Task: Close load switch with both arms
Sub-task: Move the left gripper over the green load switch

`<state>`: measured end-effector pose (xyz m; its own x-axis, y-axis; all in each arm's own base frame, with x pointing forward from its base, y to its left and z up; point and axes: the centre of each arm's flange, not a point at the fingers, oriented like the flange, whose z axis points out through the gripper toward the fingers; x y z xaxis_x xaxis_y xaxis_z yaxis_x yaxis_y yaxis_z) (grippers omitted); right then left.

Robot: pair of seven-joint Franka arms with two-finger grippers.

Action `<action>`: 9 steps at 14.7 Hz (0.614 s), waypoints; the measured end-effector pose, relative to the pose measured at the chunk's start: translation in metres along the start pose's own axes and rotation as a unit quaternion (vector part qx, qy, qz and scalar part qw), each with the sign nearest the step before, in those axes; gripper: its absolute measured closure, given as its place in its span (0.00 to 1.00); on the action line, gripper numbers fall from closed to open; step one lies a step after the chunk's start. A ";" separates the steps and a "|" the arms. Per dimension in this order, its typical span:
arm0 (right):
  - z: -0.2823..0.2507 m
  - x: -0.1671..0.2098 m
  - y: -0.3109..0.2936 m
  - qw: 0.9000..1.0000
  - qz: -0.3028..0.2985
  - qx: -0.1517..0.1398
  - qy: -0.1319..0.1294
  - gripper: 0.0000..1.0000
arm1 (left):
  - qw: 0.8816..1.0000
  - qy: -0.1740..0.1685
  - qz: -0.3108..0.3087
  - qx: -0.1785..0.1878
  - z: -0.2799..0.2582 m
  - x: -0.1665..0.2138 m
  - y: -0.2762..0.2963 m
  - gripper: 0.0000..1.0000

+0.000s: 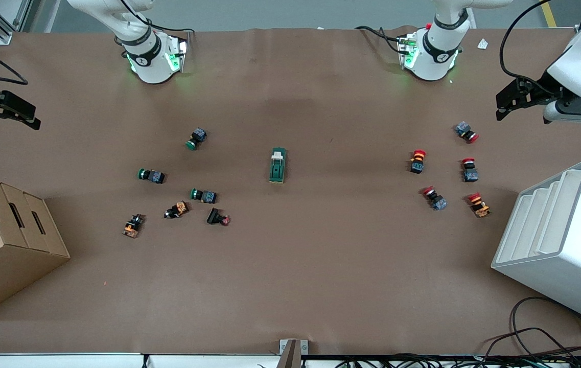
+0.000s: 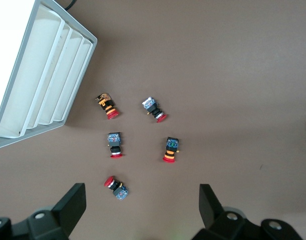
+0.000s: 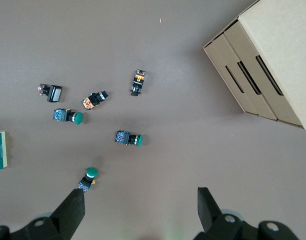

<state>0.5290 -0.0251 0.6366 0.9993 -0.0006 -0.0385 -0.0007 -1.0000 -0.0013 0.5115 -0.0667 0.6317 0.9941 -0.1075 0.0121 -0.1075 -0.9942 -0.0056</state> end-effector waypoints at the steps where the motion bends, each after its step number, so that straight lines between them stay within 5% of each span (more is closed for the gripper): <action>1: 0.000 0.000 0.000 1.000 0.000 0.000 0.000 0.00 | 1.000 0.001 0.000 0.000 -0.001 0.000 0.000 0.00; 5: 0.000 0.000 0.000 1.000 0.000 0.000 0.000 0.00 | 1.000 0.007 0.016 0.000 -0.006 0.004 0.016 0.00; 9: 0.009 0.005 0.002 1.000 0.003 0.000 -0.008 0.00 | 0.997 -0.013 0.070 0.000 0.022 0.024 0.104 0.00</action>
<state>0.5341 -0.0274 0.6278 0.9985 -0.0060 -0.0540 -0.0060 -1.0000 -0.0012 0.5244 -0.1727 0.6092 0.9693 -0.2456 -0.0150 -0.2457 -0.9693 -0.0050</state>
